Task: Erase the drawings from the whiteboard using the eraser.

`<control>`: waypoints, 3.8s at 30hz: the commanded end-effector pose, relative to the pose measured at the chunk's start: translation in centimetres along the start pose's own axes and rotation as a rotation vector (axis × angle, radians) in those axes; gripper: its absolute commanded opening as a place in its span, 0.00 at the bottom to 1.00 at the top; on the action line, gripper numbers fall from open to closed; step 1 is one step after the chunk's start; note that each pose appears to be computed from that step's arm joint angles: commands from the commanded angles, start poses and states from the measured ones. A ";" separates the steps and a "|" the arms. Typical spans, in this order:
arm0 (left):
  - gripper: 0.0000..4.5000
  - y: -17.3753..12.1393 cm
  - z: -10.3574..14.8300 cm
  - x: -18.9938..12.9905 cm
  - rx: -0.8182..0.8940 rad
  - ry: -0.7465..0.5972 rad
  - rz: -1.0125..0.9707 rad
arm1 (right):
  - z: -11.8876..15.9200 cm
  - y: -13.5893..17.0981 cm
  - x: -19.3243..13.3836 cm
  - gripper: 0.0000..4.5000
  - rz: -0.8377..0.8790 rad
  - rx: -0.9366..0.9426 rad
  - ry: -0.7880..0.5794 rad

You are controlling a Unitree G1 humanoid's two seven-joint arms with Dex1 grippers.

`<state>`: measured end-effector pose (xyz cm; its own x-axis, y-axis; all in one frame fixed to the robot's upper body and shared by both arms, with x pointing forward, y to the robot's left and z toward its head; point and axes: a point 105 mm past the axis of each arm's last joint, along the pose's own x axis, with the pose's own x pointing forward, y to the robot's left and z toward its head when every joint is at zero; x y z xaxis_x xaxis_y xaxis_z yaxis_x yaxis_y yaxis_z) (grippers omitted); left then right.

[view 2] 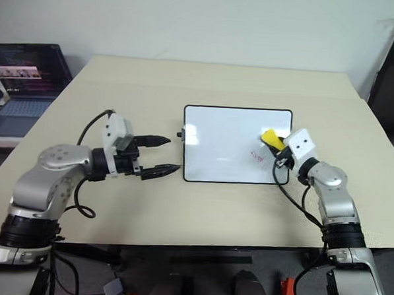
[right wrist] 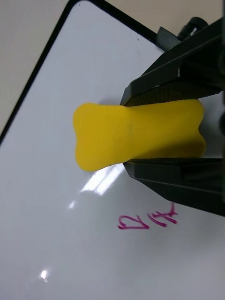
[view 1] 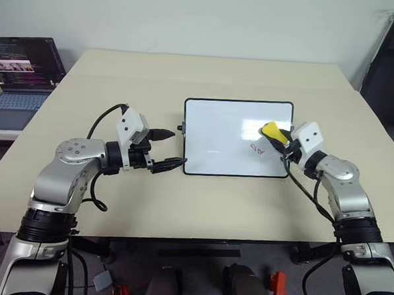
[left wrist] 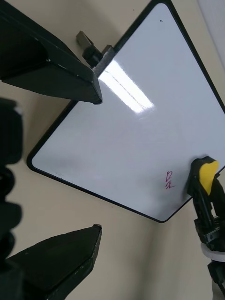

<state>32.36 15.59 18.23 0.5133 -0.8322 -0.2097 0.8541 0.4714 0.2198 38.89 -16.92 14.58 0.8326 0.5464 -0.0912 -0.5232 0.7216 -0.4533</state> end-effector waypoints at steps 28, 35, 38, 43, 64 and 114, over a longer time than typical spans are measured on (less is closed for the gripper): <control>1.00 -0.1 1.3 0.1 0.055 -0.027 0.000 | -4.0 1.4 1.2 0.25 0.041 -0.068 0.149; 1.00 -0.1 1.3 -0.2 0.054 -0.022 0.002 | -7.2 5.7 -2.2 0.25 0.323 -0.029 0.278; 1.00 -0.1 1.3 -0.3 0.054 -0.020 0.002 | -7.1 5.9 -3.2 0.25 0.364 0.011 0.293; 1.00 -0.1 1.3 -0.1 0.053 -0.021 0.000 | -5.9 5.5 -3.2 0.25 0.355 0.040 0.264; 1.00 -3.1 2.6 3.2 0.048 -0.099 -0.160 | -6.7 -10.9 -11.2 0.25 -0.385 0.439 0.357; 1.00 10.6 -5.3 -0.4 -0.102 -0.184 0.946 | -6.4 -9.7 -4.8 0.99 -0.665 0.436 -0.002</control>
